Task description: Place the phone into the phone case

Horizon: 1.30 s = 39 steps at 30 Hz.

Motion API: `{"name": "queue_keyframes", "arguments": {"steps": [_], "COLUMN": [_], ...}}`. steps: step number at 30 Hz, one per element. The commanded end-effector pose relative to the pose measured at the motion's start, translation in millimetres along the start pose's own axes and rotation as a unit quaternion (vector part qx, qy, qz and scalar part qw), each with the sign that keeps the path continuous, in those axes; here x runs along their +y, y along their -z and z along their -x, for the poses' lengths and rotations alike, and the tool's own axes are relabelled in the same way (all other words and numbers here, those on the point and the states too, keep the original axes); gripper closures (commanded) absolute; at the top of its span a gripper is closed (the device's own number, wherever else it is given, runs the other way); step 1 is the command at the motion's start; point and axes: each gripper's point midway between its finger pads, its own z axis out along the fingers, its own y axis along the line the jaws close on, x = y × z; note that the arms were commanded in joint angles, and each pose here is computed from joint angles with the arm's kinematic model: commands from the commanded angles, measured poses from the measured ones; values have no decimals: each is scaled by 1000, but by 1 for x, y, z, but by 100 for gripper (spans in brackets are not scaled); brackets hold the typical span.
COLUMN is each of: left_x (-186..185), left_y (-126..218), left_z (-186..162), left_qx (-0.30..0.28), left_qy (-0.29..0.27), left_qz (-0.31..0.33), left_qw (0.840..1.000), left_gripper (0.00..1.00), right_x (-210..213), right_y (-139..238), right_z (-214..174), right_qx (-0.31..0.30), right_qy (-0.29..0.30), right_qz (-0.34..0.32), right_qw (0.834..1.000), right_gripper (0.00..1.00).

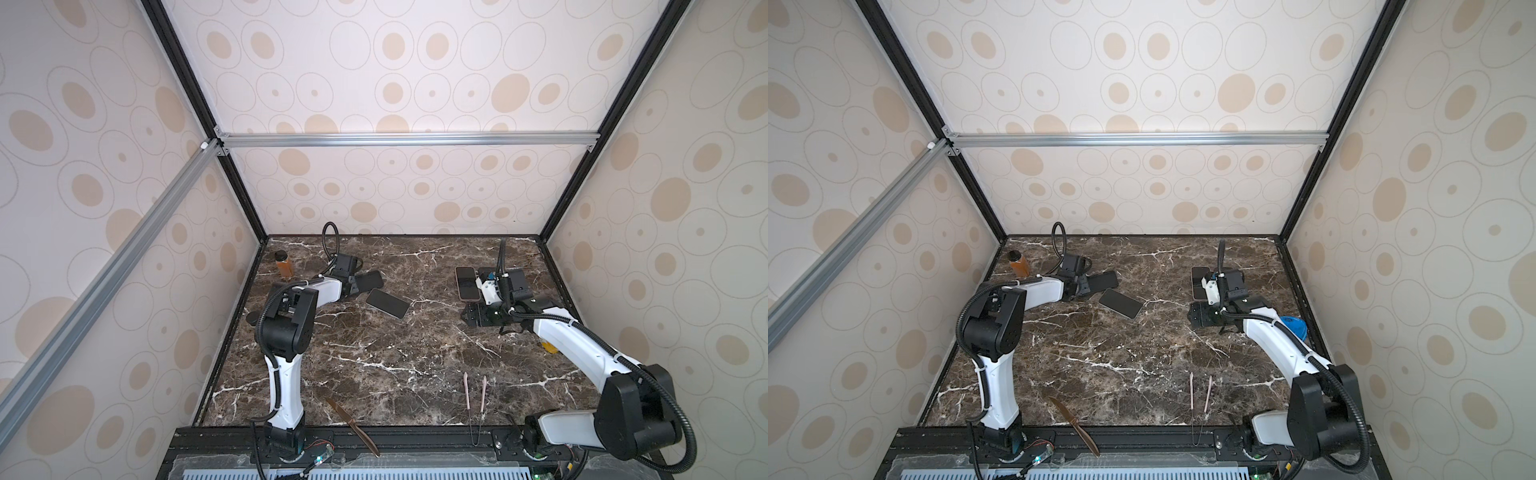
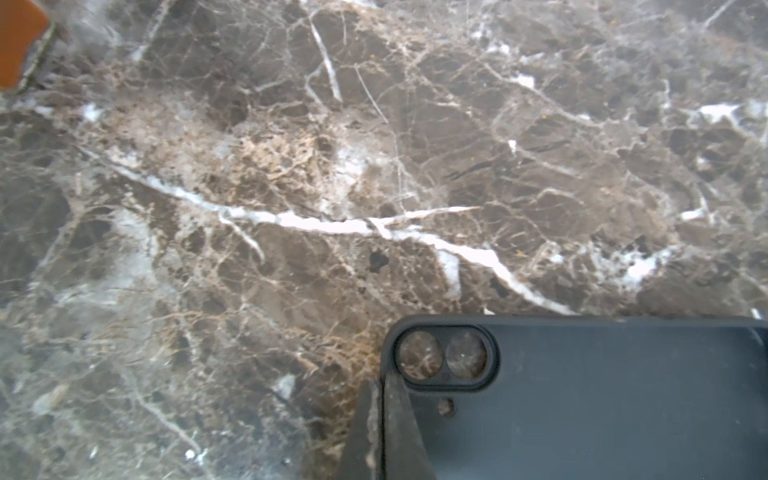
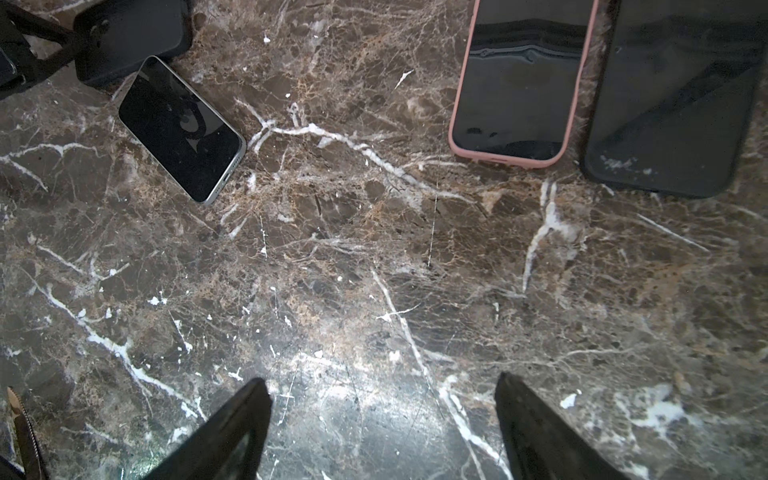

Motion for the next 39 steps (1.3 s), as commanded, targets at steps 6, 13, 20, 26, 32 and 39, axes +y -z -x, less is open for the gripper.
{"name": "queue_keyframes", "arguments": {"steps": [6, 13, 20, 26, 32, 39], "left_x": [8, 17, 8, 4, 12, 2], "left_y": [24, 42, 64, 92, 123, 164], "left_z": [22, 30, 22, -18, -53, -91], "left_qx": [-17, -36, -23, 25, 49, 52], "left_qy": [2, 22, -8, -33, -89, -135], "left_qz": [-19, -33, -84, -148, -126, -130], "left_qw": [1000, 999, 996, 988, 987, 981], "left_gripper": [100, 100, 100, 100, 100, 100], "right_x": [7, 14, 16, 21, 24, 29], "right_y": [14, 20, 25, 28, 33, 32], "right_z": [-15, -16, -19, -17, -12, -12], "right_qx": [1, -4, -3, -8, -14, -13], "right_qy": [-2, -5, -5, -1, 4, 10], "right_qz": [9, 22, 25, 34, 40, 48], "right_qw": [1000, 1000, 1000, 999, 999, 999], "right_gripper": [12, 12, 13, 12, 12, 12]}}
